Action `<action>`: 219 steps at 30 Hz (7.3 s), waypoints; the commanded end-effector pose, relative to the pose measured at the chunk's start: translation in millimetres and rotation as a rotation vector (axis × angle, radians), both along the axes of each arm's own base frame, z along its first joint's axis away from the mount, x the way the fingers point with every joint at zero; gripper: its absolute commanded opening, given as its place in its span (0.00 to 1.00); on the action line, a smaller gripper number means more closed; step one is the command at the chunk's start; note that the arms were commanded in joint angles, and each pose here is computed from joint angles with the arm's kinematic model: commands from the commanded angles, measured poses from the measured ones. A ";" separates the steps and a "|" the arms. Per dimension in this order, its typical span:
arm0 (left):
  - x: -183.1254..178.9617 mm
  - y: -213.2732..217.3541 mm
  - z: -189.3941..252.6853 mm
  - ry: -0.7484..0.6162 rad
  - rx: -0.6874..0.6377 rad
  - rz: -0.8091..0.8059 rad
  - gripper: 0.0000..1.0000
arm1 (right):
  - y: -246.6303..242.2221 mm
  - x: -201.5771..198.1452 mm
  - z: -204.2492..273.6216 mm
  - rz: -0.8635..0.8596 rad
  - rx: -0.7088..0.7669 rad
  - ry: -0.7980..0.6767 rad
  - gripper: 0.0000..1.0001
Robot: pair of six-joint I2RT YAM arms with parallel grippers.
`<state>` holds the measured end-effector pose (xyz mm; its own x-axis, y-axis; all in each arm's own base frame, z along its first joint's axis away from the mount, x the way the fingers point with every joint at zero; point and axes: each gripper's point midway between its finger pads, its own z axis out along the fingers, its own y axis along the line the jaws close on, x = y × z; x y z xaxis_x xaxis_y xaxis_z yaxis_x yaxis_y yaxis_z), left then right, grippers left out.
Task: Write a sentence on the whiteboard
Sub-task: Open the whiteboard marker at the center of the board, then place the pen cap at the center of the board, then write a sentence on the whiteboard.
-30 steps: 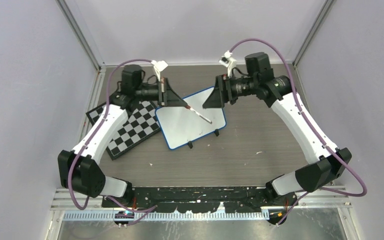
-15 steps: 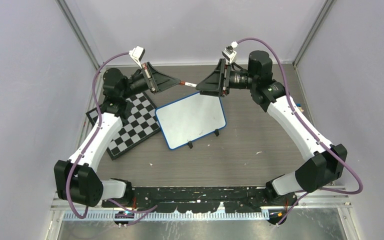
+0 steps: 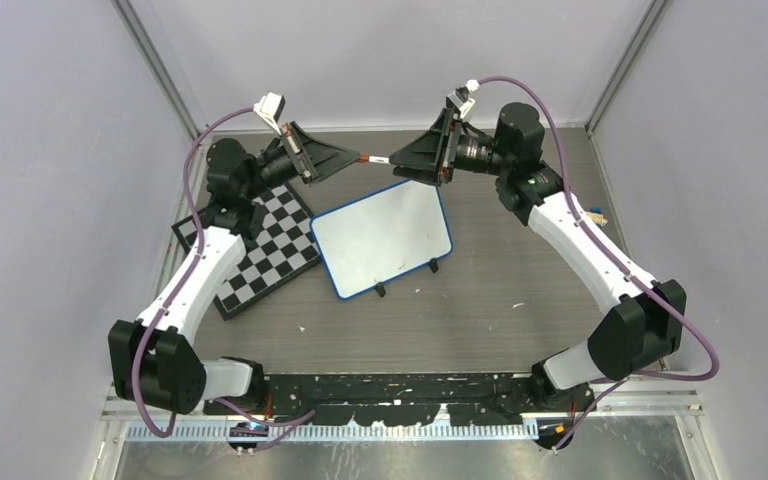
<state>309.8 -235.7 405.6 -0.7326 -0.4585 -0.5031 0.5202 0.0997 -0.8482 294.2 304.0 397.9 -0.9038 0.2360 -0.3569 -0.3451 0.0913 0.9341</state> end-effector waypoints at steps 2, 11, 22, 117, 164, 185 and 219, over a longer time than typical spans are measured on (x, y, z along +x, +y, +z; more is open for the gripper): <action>-9.5 -3.3 8.2 -0.046 -0.014 -0.007 0.00 | 3.0 1.1 21.6 -0.007 0.043 -0.057 0.52; -9.5 -10.4 1.2 -0.018 -0.014 -0.025 0.00 | 8.8 -0.7 20.8 0.011 0.048 -0.056 0.45; -7.2 -11.2 -11.3 0.035 -0.016 -0.027 0.00 | 10.6 -9.0 30.6 0.046 0.090 -0.076 0.27; -109.4 -191.1 -342.8 -0.806 1.142 -0.636 0.06 | -232.5 61.7 -119.6 -0.560 -0.323 -0.081 0.00; -9.8 109.0 -111.4 -0.006 0.920 0.203 1.00 | -125.3 34.9 -97.1 -0.227 -0.728 -0.349 0.00; -13.9 112.5 -173.1 0.000 0.935 0.010 1.00 | -33.8 -70.6 -140.7 0.362 -0.684 -0.581 0.00; 40.4 98.4 -213.8 0.038 0.943 -0.147 0.51 | -25.3 -91.3 -142.0 0.424 -0.644 -0.557 0.00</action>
